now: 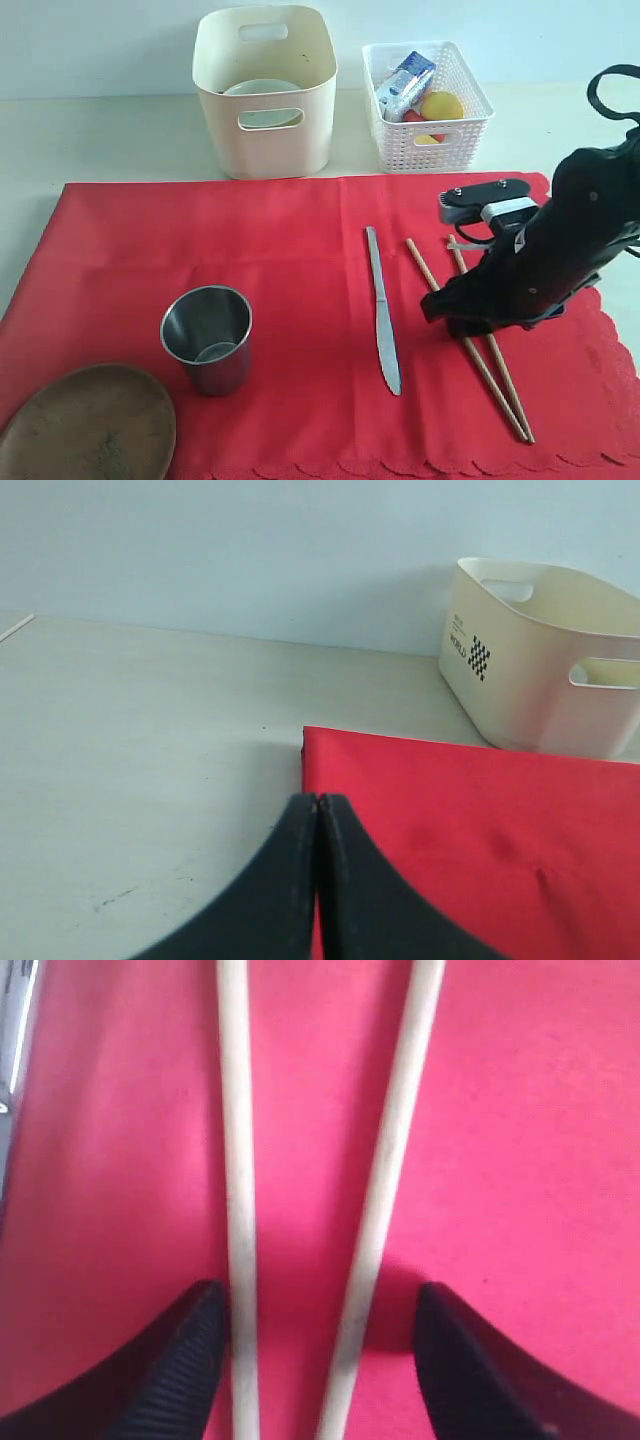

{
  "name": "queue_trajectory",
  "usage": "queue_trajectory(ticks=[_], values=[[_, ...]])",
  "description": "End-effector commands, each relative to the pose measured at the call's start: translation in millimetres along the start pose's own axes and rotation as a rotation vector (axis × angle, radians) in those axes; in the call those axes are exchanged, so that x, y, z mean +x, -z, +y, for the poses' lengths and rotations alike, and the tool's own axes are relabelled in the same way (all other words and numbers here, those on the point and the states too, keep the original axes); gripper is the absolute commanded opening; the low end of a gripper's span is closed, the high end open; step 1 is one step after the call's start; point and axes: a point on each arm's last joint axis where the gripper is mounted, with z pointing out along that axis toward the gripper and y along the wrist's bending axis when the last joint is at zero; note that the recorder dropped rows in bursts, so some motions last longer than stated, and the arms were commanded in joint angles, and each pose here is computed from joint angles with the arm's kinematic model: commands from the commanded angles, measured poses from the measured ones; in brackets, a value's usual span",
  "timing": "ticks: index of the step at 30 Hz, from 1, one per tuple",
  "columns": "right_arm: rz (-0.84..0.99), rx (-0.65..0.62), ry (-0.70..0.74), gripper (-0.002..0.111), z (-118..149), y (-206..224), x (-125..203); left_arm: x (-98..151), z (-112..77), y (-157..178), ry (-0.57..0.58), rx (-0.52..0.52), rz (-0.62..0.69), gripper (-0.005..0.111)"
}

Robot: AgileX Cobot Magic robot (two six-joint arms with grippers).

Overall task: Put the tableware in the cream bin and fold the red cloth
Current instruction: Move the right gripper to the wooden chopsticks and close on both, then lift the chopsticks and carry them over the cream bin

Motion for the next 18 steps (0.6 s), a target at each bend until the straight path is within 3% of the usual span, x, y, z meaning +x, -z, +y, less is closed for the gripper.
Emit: queue_trajectory(ticks=[1,6,11,18], values=[[0.01,0.012,0.024,0.056,-0.9,-10.3,1.0,-0.7,-0.2,0.4,-0.008,0.005,-0.012,0.003],[-0.005,0.022,0.051,0.051,-1.9,-13.4,-0.5,-0.7,-0.2,0.4,-0.008,0.005,-0.012,0.003],[-0.001,0.024,0.044,0.027,-2.1,-13.4,-0.2,-0.7,-0.2,0.4,-0.008,0.005,-0.012,0.003],[0.013,0.023,0.038,0.005,-2.0,-13.4,1.1,-0.7,-0.2,0.4,-0.008,0.005,-0.012,0.003]])
